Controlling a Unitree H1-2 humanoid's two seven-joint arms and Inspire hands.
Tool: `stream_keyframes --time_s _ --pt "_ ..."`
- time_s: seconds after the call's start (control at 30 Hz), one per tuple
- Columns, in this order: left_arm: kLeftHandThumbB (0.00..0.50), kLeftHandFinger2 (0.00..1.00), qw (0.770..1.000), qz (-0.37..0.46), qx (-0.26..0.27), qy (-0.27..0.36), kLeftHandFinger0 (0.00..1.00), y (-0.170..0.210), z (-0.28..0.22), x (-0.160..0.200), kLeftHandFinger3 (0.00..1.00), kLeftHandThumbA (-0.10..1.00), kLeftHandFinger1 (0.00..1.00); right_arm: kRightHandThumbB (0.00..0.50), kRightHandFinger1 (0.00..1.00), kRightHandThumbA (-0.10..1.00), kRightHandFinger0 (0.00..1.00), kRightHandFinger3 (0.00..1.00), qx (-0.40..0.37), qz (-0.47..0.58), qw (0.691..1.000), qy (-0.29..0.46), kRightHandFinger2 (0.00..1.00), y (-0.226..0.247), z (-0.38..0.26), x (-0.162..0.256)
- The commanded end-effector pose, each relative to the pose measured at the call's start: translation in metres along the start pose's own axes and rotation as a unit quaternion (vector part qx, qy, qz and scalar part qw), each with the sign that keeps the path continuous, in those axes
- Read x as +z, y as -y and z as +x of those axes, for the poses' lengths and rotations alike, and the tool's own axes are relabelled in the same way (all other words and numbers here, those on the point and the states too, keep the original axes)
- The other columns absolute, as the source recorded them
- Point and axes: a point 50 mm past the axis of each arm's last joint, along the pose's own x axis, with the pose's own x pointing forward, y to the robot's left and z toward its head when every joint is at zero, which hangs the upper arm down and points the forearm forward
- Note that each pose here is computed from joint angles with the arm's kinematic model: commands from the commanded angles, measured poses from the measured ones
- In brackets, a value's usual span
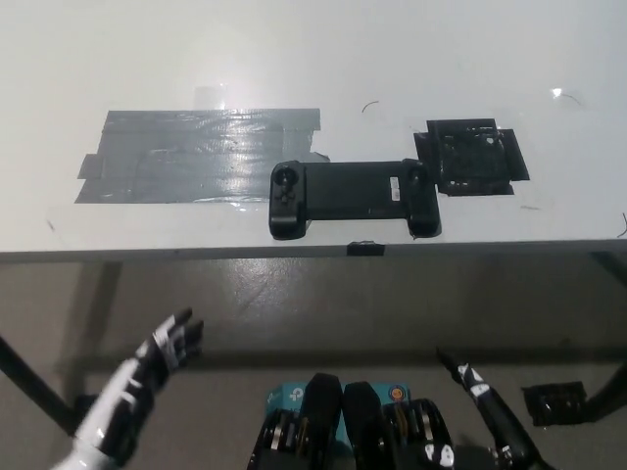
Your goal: A controller is being placed at the center of the desk near the left hand and the robot uses its left hand's index finger to press a button at the left area of the controller
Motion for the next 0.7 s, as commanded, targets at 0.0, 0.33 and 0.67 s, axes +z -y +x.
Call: stream_keyframes --time_s 0.0,0.33,0.67 --pt "0.380 1.00 0.997 0.012 -0.070 0.029 0.96 -0.024 0.011 0.048 1.00 1.00 1.00 0.301 1.00 1.00 1.00 1.00 0.001 -0.021 0.999 0.045 1.00 0.013 0.013 0.017" --pt "0.393 0.00 0.985 0.068 -0.150 0.047 0.00 -0.072 0.081 0.141 1.00 1.00 0.00 0.313 1.00 1.00 1.00 1.00 0.000 -0.030 0.999 0.040 1.00 0.020 0.018 0.019" --pt "0.374 0.39 0.972 0.042 -0.224 -0.054 0.21 -0.084 0.189 0.154 1.00 1.00 0.21 0.310 1.00 1.00 1.00 1.00 0.003 -0.030 0.999 0.037 1.00 0.019 0.018 0.019"
